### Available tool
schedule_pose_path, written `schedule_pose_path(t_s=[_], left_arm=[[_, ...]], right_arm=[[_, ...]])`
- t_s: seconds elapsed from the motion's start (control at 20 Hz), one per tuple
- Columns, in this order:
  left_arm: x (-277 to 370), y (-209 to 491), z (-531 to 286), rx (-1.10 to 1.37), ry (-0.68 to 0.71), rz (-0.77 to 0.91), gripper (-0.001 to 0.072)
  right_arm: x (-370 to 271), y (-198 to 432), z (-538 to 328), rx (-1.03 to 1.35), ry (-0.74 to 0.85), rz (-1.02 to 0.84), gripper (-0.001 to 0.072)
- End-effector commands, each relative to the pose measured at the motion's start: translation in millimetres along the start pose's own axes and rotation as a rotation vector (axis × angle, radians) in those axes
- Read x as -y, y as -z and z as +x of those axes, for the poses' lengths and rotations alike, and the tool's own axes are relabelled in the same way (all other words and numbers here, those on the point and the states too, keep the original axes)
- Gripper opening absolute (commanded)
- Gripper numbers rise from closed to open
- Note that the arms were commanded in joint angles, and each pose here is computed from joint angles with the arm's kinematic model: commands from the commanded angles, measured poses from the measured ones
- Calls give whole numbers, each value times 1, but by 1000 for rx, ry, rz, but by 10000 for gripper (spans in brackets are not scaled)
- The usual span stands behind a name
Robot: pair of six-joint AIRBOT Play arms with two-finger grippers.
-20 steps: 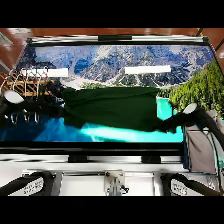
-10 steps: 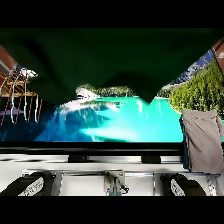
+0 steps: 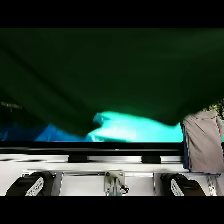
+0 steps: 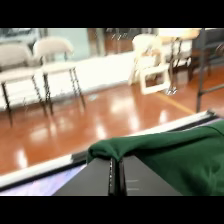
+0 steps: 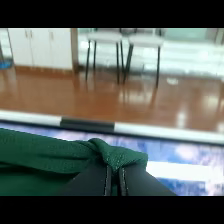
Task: Fold the shirts.
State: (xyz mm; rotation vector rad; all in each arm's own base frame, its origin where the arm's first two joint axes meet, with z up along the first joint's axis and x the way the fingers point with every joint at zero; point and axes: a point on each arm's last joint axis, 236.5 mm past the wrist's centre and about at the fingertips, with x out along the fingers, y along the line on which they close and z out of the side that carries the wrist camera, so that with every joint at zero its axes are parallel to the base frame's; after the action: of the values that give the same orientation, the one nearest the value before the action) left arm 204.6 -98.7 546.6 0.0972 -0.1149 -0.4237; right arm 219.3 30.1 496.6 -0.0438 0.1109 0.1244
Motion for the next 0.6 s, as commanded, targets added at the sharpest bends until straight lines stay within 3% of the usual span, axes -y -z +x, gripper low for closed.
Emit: schedule_pose_path(t_s=[0.0, 0.3, 0.55], left_arm=[[-31, 45, 20, -153, -82, 3, 36], [-74, 269, 129, -766, 13, -216, 36], [-76, 442, 192, -1092, 124, -441, 37]], right_arm=[[17, 66, 36, -292, 37, 66, 71], [36, 292, 188, -975, -5, 215, 71], [55, 421, 294, -1077, 68, 346, 71]])
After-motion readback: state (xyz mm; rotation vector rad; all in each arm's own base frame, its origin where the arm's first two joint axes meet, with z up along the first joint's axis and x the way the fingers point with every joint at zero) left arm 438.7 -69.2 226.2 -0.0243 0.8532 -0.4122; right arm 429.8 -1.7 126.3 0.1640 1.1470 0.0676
